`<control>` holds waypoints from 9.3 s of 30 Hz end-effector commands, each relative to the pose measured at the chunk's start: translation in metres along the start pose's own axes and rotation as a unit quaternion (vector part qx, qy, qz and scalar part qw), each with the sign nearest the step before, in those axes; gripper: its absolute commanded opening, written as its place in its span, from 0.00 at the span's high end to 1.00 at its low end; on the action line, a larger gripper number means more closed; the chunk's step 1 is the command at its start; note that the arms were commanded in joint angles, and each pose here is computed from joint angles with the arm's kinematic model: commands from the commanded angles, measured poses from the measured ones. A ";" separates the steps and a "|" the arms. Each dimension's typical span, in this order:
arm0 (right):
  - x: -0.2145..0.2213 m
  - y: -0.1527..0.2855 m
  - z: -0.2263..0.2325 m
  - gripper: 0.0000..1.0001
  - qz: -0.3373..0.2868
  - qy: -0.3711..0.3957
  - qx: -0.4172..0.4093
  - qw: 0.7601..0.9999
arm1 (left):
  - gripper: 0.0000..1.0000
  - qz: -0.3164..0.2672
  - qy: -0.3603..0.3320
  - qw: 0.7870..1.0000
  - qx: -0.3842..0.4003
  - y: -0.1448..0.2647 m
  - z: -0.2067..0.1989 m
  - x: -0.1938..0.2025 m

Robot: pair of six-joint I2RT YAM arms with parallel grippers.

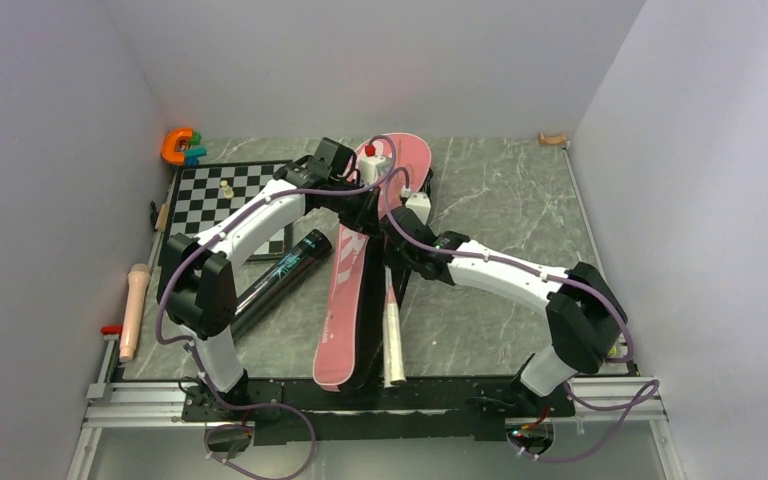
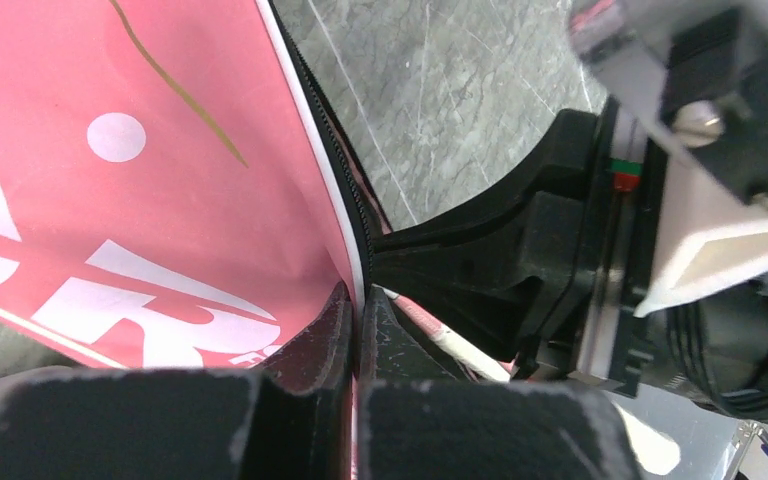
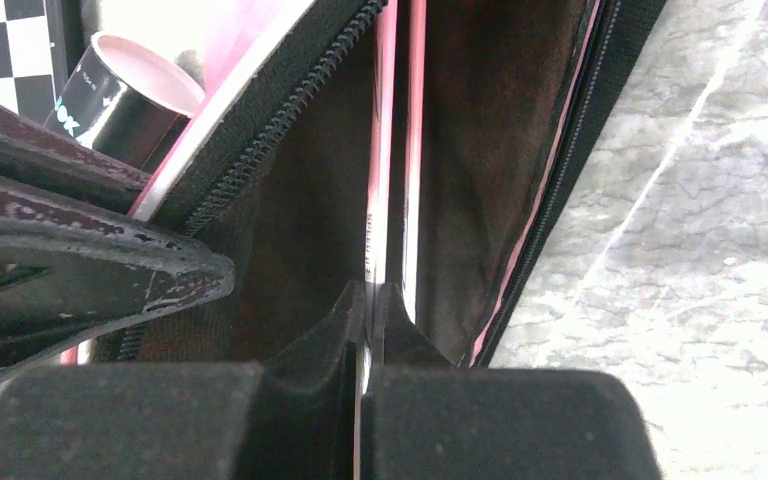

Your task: Pack up the badminton gear

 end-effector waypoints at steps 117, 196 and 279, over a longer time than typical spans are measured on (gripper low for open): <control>-0.067 0.111 -0.004 1.00 -0.072 -0.260 -0.155 0.950 | 0.69 0.044 -0.244 0.964 -0.092 -0.012 -0.077 0.057; -0.127 0.112 -0.105 0.44 -0.113 -0.305 -0.204 0.923 | 1.00 -0.007 -0.242 0.968 -0.063 0.024 -0.086 0.039; -0.016 0.144 -0.022 0.34 -0.050 -0.187 -0.195 0.961 | 1.00 -0.046 -0.170 0.981 -0.083 0.041 -0.071 0.004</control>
Point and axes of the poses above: each gripper's point midway between its finger pads, its own y axis back along the fingers, its own z axis along the line the jaws close on, x = y × z, the point moved 6 cm from there along y, back along the fingers, and after that the axes turned 3 degrees about -y, right-handed, at the moved point
